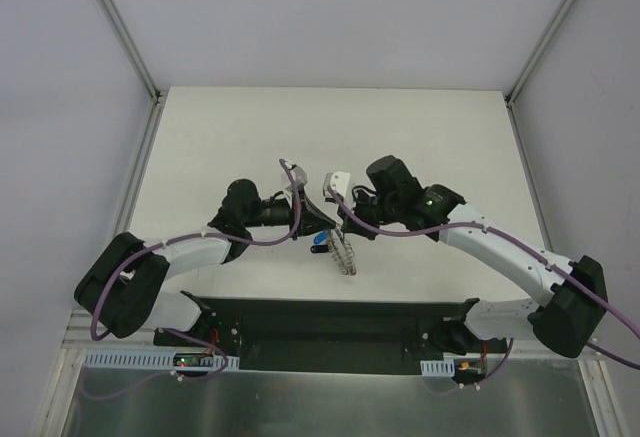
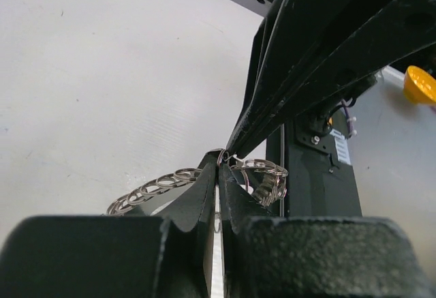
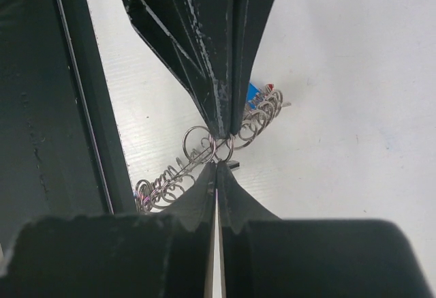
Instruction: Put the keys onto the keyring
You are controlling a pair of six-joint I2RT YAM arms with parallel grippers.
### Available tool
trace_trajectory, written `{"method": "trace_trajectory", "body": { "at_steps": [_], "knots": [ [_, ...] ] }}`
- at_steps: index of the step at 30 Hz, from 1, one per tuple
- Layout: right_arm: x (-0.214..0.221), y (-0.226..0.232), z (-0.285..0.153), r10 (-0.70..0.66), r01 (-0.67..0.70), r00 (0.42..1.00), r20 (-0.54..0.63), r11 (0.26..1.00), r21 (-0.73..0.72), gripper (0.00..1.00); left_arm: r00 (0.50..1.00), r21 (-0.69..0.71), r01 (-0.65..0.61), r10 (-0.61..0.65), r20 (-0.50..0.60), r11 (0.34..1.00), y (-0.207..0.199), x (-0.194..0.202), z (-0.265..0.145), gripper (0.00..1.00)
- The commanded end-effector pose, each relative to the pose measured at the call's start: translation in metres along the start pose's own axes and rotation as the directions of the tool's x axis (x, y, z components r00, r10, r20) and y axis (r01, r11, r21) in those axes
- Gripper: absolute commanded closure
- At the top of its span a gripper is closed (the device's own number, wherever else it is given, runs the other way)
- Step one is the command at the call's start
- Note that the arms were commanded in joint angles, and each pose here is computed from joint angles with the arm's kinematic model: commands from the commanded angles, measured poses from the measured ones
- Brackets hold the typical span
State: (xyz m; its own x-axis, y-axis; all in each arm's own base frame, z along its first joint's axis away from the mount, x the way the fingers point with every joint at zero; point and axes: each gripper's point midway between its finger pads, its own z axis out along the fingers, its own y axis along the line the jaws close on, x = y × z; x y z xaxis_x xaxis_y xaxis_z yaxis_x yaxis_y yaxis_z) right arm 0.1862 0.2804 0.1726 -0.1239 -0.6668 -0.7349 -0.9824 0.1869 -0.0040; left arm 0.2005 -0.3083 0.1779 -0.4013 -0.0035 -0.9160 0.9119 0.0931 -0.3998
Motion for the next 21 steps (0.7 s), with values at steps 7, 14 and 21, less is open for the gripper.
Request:
{"method": "trace_trajectory", "body": {
  "at_steps": [7,14,21],
  "knots": [
    [-0.007,0.004,0.002,0.104,-0.106,0.99,0.097,0.994,0.018,0.99,0.956,-0.11,-0.03,0.06,0.286,0.993,0.0,-0.064,-0.007,1.0],
    [-0.021,-0.012,0.0,0.059,-0.068,0.991,0.124,0.995,0.072,0.99,0.955,-0.133,0.019,0.021,0.296,0.991,0.0,-0.048,-0.013,1.0],
    [-0.037,-0.005,-0.007,-0.036,0.036,0.995,0.092,0.999,-0.008,0.99,0.985,-0.135,-0.021,0.044,0.166,0.991,-0.008,-0.017,-0.022,0.74]
  ]
}}
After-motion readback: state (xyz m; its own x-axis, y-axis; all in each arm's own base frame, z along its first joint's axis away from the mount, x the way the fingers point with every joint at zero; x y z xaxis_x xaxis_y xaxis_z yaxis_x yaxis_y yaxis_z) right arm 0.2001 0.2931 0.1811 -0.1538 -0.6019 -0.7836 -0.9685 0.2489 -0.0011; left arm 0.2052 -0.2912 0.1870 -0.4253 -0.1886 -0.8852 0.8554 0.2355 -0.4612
